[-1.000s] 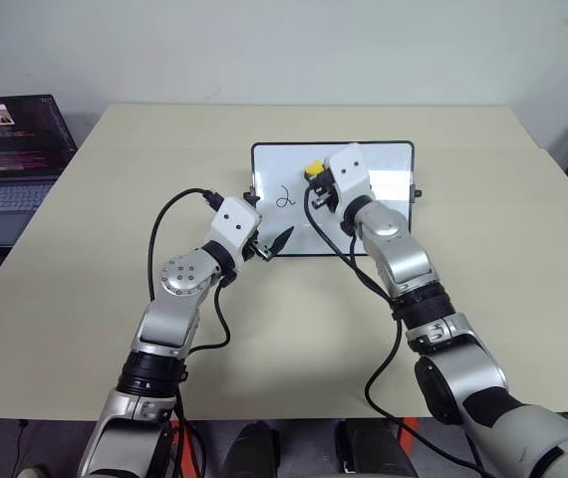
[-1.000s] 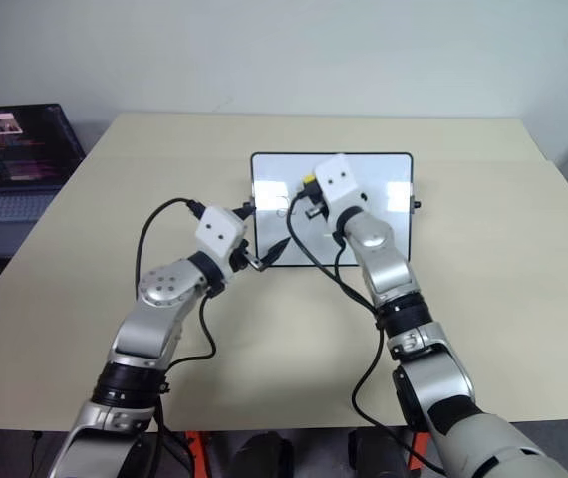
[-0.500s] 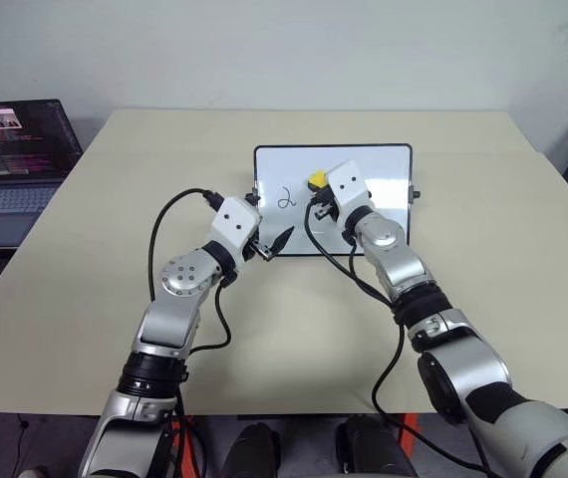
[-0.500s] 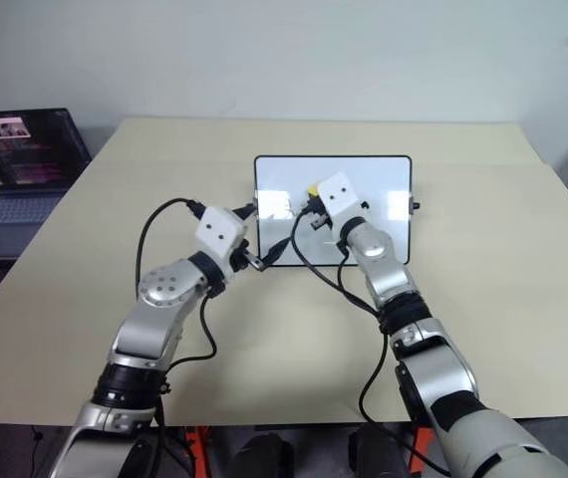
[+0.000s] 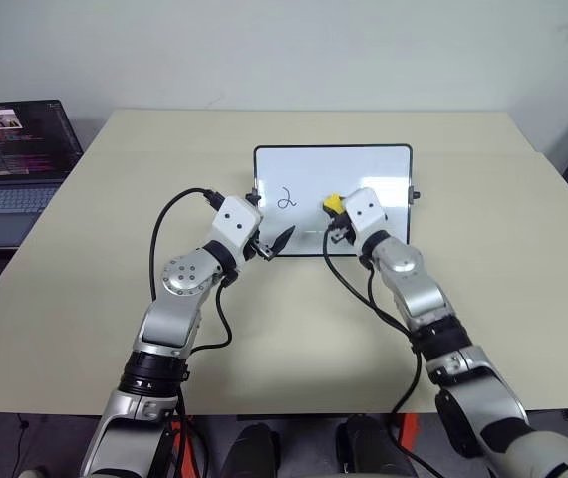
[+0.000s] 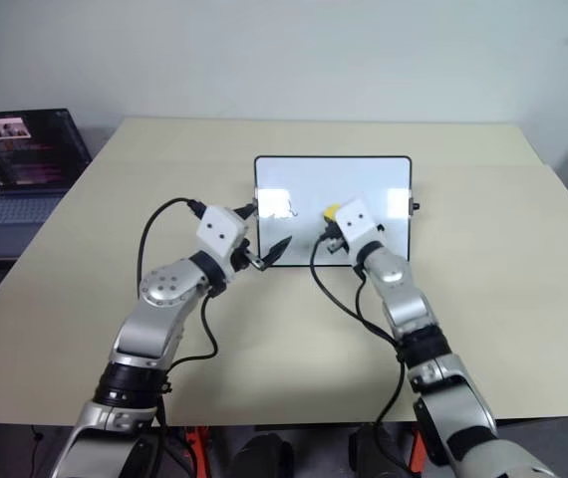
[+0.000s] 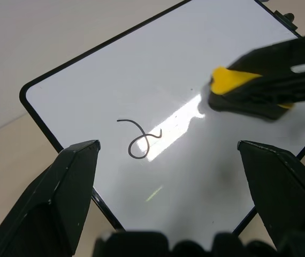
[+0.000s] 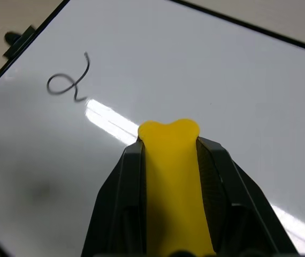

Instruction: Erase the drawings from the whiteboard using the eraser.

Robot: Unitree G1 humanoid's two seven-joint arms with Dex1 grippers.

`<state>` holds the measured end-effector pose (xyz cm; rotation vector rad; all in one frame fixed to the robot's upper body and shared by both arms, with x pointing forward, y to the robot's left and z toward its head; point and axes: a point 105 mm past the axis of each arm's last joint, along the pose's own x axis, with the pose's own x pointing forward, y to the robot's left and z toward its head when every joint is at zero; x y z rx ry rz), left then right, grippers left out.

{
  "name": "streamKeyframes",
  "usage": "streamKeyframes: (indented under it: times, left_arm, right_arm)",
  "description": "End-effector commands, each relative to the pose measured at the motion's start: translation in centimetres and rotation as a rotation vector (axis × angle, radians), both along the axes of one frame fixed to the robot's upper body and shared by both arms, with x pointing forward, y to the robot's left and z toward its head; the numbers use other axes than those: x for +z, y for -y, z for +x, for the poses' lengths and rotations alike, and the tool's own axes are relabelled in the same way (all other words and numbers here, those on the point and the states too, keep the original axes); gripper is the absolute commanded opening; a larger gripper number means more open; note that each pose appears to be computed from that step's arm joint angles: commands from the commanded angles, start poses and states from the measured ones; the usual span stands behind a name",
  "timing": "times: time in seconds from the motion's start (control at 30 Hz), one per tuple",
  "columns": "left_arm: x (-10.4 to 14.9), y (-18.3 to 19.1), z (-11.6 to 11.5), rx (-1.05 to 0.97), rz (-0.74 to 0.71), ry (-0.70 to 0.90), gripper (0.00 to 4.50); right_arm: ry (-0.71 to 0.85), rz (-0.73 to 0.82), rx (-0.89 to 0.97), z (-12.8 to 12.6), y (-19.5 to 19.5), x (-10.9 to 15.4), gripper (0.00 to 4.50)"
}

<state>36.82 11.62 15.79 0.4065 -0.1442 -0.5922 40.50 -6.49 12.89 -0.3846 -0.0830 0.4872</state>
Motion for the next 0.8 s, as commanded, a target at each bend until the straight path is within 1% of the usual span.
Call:
streamKeyframes:
  times: [0.03, 0.17, 0.23, 0.53, 0.67, 0.8]
  left_arm:
    - [1.6, 0.0, 0.0, 0.001, -0.017, 0.059, 4.50]
    - [1.6, 0.1, 0.0, -0.001, -0.020, 0.057, 4.50]
    - [1.6, 0.1, 0.0, -0.003, -0.021, 0.056, 4.50]
    - [1.5, 0.4, 0.2, -0.017, -0.018, 0.053, 4.50]
    - [1.6, 0.5, 0.3, -0.022, -0.015, 0.056, 4.50]
    - [1.6, 0.5, 0.2, -0.027, -0.015, 0.058, 4.50]
  right_arm:
    - [-0.116, -0.062, -0.035, -1.0, 1.9, -3.1, 1.07]
    - [-0.130, -0.068, -0.047, -1.9, 2.9, -3.2, 1.07]
    - [-0.121, -0.048, -0.061, -1.9, 3.3, -2.4, 1.07]
    - [-0.031, 0.074, -0.075, -1.6, 3.0, 3.4, 1.07]
    - [-0.009, 0.101, -0.092, -2.0, 3.3, 5.0, 1.07]
    - [-0.017, 0.115, -0.089, -3.0, 3.0, 5.4, 1.07]
